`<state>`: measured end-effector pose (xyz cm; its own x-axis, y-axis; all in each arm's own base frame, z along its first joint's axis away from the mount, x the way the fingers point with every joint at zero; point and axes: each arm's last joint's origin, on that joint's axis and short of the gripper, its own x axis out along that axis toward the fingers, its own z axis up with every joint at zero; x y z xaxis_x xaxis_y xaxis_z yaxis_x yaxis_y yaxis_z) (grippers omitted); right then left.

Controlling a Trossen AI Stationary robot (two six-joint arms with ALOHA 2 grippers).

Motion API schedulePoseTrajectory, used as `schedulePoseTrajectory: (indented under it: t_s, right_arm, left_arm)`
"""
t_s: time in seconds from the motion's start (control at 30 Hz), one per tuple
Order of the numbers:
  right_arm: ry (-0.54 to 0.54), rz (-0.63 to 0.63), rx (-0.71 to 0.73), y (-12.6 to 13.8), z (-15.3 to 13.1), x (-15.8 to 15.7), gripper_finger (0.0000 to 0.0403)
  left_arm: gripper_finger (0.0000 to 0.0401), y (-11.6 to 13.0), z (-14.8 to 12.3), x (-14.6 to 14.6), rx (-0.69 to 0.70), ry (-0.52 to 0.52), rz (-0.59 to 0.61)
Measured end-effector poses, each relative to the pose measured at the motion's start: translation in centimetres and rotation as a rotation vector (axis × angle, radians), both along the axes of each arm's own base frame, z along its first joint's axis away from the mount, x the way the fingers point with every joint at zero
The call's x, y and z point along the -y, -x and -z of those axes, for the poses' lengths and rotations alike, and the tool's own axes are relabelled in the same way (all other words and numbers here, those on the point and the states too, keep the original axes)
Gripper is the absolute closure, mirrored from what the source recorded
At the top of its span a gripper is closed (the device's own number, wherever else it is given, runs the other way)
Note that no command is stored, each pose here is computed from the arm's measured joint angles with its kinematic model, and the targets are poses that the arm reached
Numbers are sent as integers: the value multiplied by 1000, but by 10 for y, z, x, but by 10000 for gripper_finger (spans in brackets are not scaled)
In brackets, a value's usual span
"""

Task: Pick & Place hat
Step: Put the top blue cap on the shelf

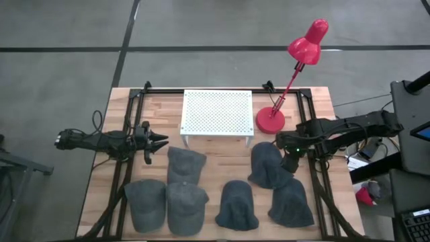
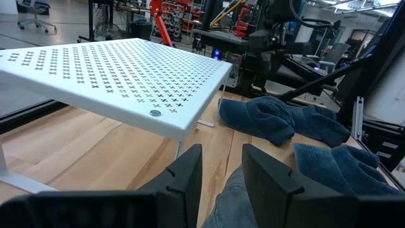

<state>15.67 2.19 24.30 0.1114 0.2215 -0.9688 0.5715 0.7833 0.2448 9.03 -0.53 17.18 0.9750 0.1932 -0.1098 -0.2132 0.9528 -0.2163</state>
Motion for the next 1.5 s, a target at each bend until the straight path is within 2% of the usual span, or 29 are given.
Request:
schedulePoseTrajectory:
  t_s: [0.2,0.4,0.73,1.03,1.33,1.5]
  right_arm:
    - [-4,23,4,-1,0,0,264]
    - [-16,101,-5,-2,0,0,206]
    - [-64,209,130,-17,9,-2,138]
    - [-68,313,53,-20,27,-2,119]
    - [-60,293,-9,-43,52,-15,116]
    - [-26,280,-108,-52,74,-21,118]
  left_arm:
    - [286,0,0,0,0,0,0]
    - [286,0,0,0,1,0,0]
    - [286,0,0,0,1,0,0]
    - [286,0,0,0,2,0,0]
    - [286,0,0,0,1,2,-1]
    - [286,0,0,0,1,2,-1]
